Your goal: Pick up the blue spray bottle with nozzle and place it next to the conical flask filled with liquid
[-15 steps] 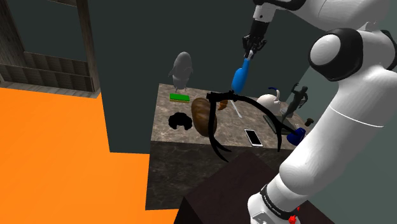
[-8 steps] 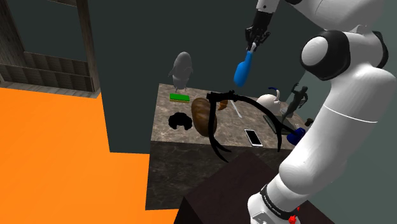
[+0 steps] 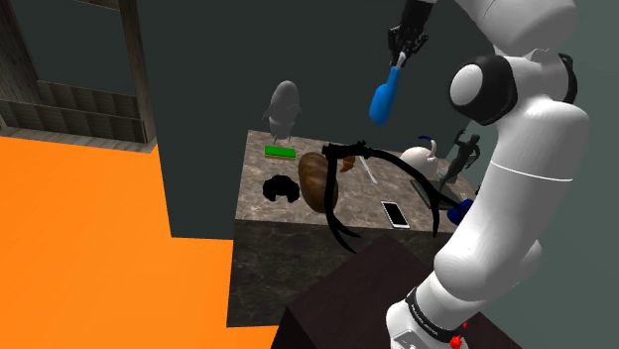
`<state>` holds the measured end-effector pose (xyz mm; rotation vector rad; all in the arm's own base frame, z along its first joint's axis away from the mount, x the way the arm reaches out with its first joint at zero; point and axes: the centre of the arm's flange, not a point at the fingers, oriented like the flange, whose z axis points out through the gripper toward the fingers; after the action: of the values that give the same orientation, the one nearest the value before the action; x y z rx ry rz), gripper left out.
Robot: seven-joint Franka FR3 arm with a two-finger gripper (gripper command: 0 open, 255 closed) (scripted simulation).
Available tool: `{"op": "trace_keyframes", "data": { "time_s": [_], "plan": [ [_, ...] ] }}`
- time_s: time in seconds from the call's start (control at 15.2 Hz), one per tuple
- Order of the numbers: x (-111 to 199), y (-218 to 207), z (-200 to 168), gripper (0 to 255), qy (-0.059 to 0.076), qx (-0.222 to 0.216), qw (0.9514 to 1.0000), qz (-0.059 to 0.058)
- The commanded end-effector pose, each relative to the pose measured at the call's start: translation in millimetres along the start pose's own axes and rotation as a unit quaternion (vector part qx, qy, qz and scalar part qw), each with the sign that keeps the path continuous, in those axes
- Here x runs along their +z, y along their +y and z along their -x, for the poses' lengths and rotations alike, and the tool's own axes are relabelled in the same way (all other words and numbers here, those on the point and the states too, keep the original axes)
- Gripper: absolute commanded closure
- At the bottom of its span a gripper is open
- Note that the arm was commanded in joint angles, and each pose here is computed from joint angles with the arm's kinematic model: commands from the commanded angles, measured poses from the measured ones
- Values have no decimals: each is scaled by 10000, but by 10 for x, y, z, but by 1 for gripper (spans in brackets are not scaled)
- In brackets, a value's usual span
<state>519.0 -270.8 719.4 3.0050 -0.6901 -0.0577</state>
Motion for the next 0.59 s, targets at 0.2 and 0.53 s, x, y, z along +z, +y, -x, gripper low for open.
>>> {"op": "trace_keyframes", "data": {
  "time_s": [0.2,0.53],
  "plan": [
    [-171,132,66,255,-2,-2,10000,0],
    [-68,713,361,255,-2,-2,10000,0]
  ]
}}
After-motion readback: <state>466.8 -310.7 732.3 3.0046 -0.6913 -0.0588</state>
